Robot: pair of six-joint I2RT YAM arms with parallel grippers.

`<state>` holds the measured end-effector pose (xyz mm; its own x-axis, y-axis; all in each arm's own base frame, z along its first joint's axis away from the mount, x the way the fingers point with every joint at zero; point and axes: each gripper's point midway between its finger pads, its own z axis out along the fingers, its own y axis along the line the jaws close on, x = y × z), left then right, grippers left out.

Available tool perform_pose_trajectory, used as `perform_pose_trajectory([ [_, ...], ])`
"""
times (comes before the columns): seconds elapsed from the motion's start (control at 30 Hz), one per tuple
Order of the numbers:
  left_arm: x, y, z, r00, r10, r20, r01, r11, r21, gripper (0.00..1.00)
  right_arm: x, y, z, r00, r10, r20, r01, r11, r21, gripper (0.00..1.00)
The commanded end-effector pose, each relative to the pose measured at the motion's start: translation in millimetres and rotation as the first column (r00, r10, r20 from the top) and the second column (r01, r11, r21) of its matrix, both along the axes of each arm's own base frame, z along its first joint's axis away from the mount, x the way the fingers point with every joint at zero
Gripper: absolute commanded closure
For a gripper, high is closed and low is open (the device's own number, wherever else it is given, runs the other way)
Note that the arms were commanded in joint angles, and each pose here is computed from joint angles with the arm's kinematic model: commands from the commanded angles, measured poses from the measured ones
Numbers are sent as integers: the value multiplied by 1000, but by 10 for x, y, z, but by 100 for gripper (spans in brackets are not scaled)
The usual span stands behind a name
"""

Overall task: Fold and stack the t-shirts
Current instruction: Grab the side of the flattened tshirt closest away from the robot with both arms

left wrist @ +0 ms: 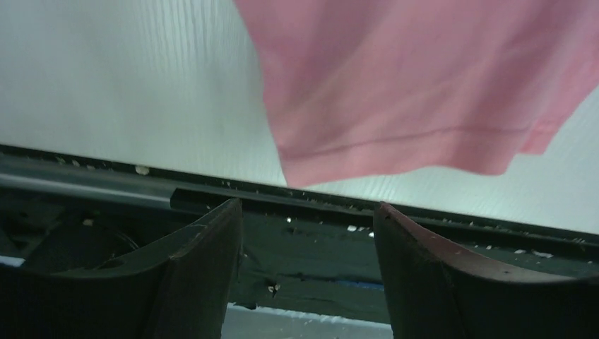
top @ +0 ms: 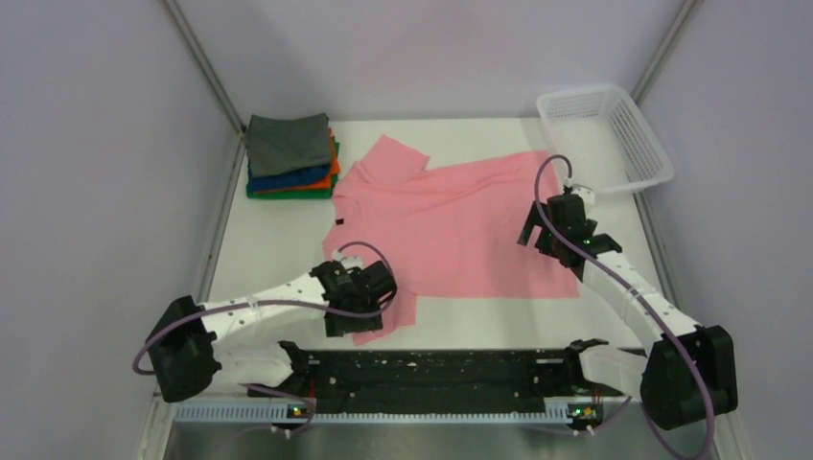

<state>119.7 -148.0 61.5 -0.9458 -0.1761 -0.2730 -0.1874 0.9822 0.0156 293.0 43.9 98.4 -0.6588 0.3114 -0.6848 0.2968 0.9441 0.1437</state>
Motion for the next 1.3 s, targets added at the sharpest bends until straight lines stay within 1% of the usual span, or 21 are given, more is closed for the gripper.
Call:
perform_pose_trajectory([
  [0.0,-370,-60,-139,994,88,-71,-94,992,-89,30,64,-30,184,996,-39,80,37,999,23,1],
  [0.07,-407,-97,-228,993,83,-80,-92,989,-119,37,55,-26,173,996,-37,78,35,999,26,1],
  [0.23,-346,-63,-347,993,106,-59,-110,991,-80,46,26,-49,152,996,-44,74,43,999,19,1],
  [0.37,-294,-23,-445,992,119,-45,-120,992,-26,50,-9,-64,173,995,-50,86,48,999,22,1],
  [0.4,-278,-25,-462,991,126,-41,-126,992,-19,53,-25,-75,175,995,-55,89,54,998,23,1],
  [0.5,-300,-77,-546,991,116,-64,-118,993,-28,59,-72,-108,190,992,-75,103,73,997,26,1],
  [0.63,-331,50,-645,989,132,-68,-130,991,35,60,-185,-245,170,980,-170,104,169,985,25,1],
  [0.77,-293,76,-667,991,123,-47,-121,992,42,63,-262,-258,150,977,-189,100,185,982,47,1],
  [0.87,-243,62,-673,994,103,-32,-102,994,30,73,-312,-214,122,980,-175,91,169,983,71,1],
  [0.93,-203,58,-643,996,85,-20,-84,996,30,89,-353,-215,85,981,-179,81,173,982,79,1],
  [0.97,-183,57,-631,997,80,-12,-80,996,29,92,-381,-223,58,980,-185,72,179,981,79,1],
  [1.0,-163,55,-622,997,72,-2,-72,997,26,99,-406,-235,37,980,-190,64,185,980,78,1],
  [1.03,-140,45,-613,998,66,6,-66,998,19,100,-427,-240,20,980,-191,57,186,980,76,1],
  [1.13,-96,26,-605,999,29,23,-29,1000,5,100,-506,-279,-41,979,-200,29,198,978,59,1],
  [1.27,-70,6,-541,999,17,49,-16,1000,-24,100,-645,-322,-145,977,-212,-12,212,976,39,1],
])
